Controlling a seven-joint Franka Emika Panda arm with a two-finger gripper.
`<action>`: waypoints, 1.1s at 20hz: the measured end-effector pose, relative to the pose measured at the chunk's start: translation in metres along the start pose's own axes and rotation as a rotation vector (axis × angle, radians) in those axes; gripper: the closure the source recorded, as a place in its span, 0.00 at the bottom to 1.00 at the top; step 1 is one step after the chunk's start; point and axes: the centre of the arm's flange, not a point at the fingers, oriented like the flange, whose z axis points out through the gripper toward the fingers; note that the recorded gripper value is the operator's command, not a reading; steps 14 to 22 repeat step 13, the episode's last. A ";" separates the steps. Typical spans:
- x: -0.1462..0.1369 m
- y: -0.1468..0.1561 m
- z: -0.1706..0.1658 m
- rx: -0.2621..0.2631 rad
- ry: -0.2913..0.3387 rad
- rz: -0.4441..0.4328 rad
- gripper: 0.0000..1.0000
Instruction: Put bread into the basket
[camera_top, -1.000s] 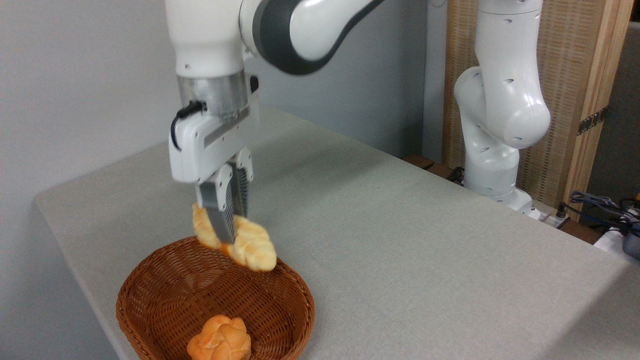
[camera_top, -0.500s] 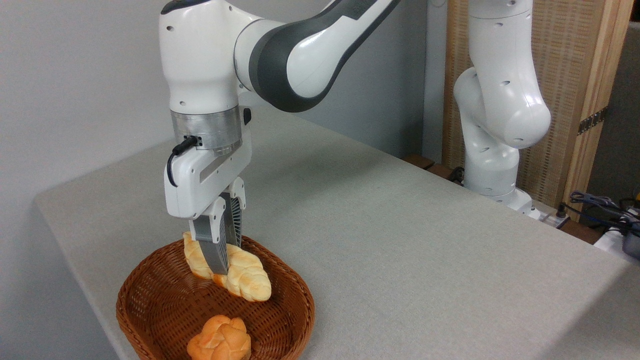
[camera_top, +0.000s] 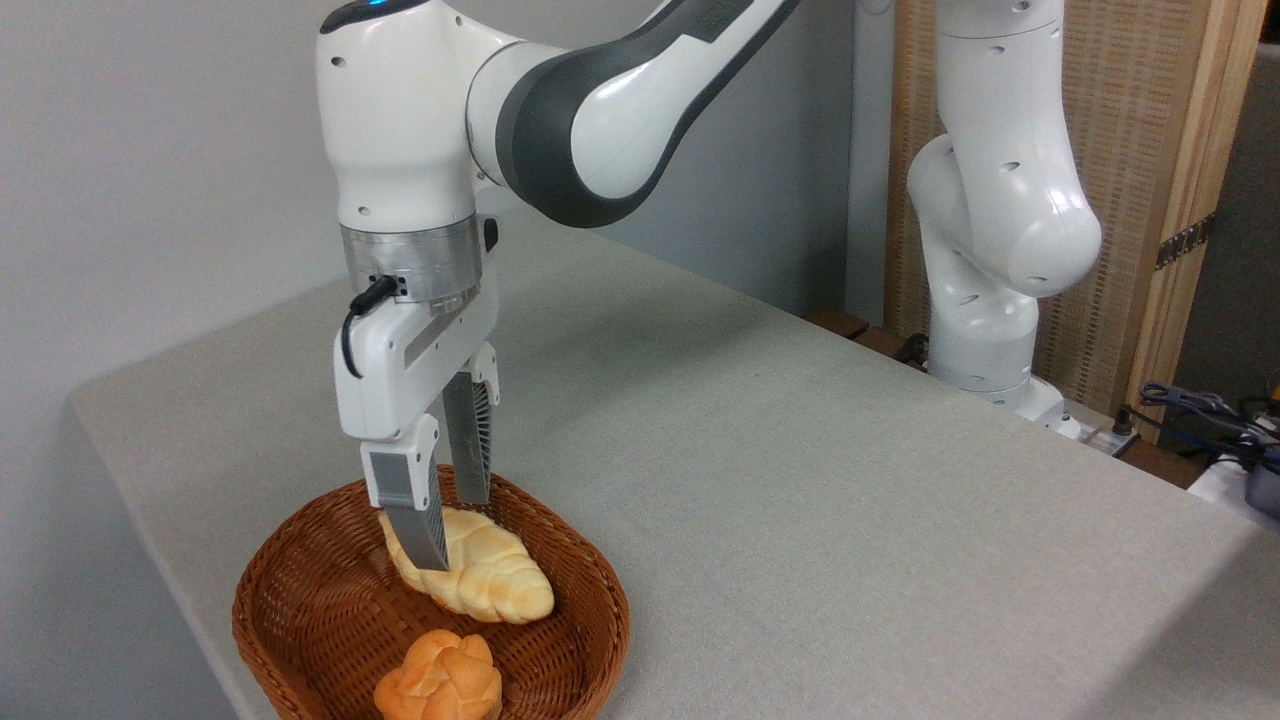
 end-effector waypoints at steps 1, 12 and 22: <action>0.000 0.000 -0.002 0.003 0.001 -0.059 0.00; 0.005 0.025 -0.053 -0.086 0.005 -0.785 0.00; 0.001 0.029 -0.058 -0.101 0.002 -0.797 0.00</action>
